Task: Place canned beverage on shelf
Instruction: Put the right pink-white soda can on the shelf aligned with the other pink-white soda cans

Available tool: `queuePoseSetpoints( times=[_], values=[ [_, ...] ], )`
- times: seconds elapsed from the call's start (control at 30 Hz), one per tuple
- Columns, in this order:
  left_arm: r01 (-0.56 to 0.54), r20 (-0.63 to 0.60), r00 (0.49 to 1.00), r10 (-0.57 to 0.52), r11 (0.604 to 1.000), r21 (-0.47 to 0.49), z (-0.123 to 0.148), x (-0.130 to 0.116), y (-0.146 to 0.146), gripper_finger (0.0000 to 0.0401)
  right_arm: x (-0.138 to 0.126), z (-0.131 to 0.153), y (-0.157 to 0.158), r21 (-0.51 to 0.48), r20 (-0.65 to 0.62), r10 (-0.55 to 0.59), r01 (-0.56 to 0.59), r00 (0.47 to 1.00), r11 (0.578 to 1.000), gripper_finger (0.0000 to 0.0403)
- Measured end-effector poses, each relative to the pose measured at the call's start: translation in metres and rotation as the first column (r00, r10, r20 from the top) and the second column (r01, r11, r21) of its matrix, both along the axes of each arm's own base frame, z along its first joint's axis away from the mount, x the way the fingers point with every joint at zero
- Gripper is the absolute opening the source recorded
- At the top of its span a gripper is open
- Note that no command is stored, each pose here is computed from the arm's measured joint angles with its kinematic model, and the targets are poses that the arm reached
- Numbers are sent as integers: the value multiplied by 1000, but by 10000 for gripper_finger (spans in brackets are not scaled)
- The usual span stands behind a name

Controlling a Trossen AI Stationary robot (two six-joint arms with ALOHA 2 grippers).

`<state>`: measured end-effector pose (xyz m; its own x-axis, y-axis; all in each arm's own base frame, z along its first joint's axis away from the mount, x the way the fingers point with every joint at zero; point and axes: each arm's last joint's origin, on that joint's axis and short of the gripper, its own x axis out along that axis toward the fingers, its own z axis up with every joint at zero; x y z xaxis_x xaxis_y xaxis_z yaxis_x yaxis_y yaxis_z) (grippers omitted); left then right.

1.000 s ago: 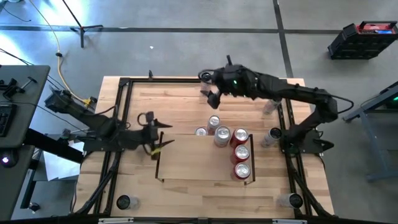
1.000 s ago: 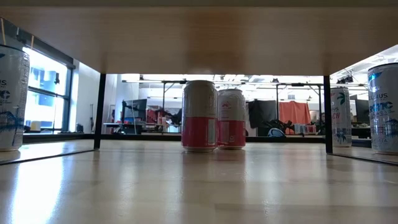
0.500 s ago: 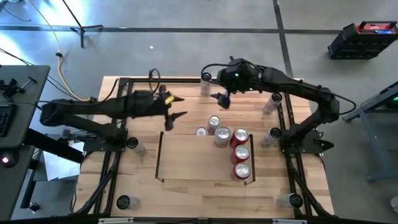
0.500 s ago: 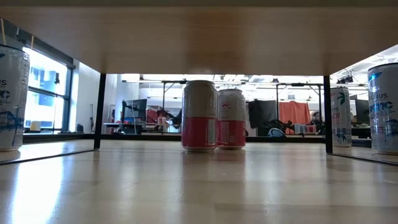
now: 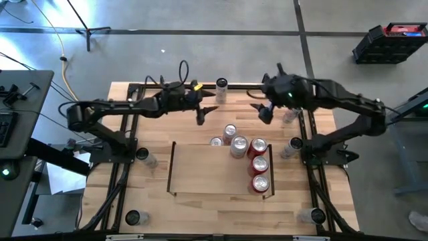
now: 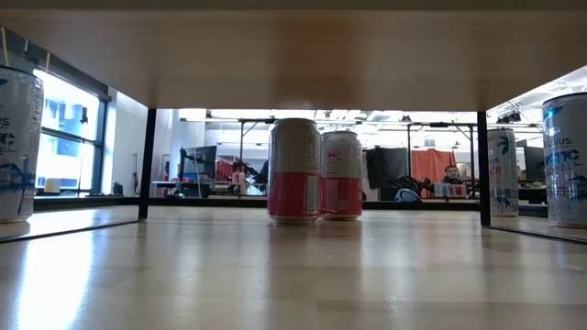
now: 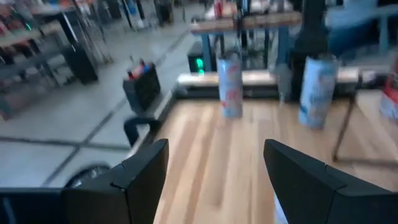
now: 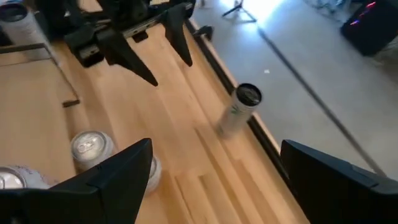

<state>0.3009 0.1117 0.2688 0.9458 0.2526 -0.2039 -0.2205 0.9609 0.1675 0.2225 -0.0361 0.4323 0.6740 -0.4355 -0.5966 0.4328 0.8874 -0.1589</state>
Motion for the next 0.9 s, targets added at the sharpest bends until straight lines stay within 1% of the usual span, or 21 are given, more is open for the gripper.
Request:
queuePoseSetpoints(
  times=[0.07, 0.13, 0.2, 0.3, 0.4, 0.5, 0.7, 0.8, 0.9],
  values=[
    [10, 41, 999, -8, 999, -37, -3, 8, 0, 255, -8, -9, 9, -28, 12, -18, 18, 1000, 999, 341],
    [62, 11, 998, -62, 995, -74, -12, 13, 2, 255, -14, -21, 18, -38, 60, -17, 19, 998, 999, 341],
    [88, -14, 996, -91, 990, -111, -20, 20, 3, 255, -21, -39, 27, -40, 105, 14, -10, 994, 999, 341],
    [107, -39, 993, -113, 985, -137, -29, 29, 6, 255, -27, -66, 37, -56, 221, 79, -69, 972, 996, 341],
    [128, -100, 984, -145, 979, -157, -38, 37, 8, 260, -28, -93, 45, -133, 302, 168, -133, 938, 982, 341],
    [118, -152, 977, -147, 976, -184, -38, 44, 12, 278, -28, -113, 52, -218, 358, 232, -161, 904, 963, 341],
    [120, -228, 960, -160, 977, -178, -44, 57, 18, 332, -36, -127, 60, -293, 440, 303, -184, 845, 938, 341],
    [140, -230, 958, -173, 978, -152, -42, 58, 16, 349, -37, -128, 60, -305, 452, 311, -183, 836, 935, 341],
    [172, -238, 949, -206, 973, -153, -44, 58, 15, 354, -37, -127, 60, -310, 452, 312, -181, 836, 933, 341]
  ],
)
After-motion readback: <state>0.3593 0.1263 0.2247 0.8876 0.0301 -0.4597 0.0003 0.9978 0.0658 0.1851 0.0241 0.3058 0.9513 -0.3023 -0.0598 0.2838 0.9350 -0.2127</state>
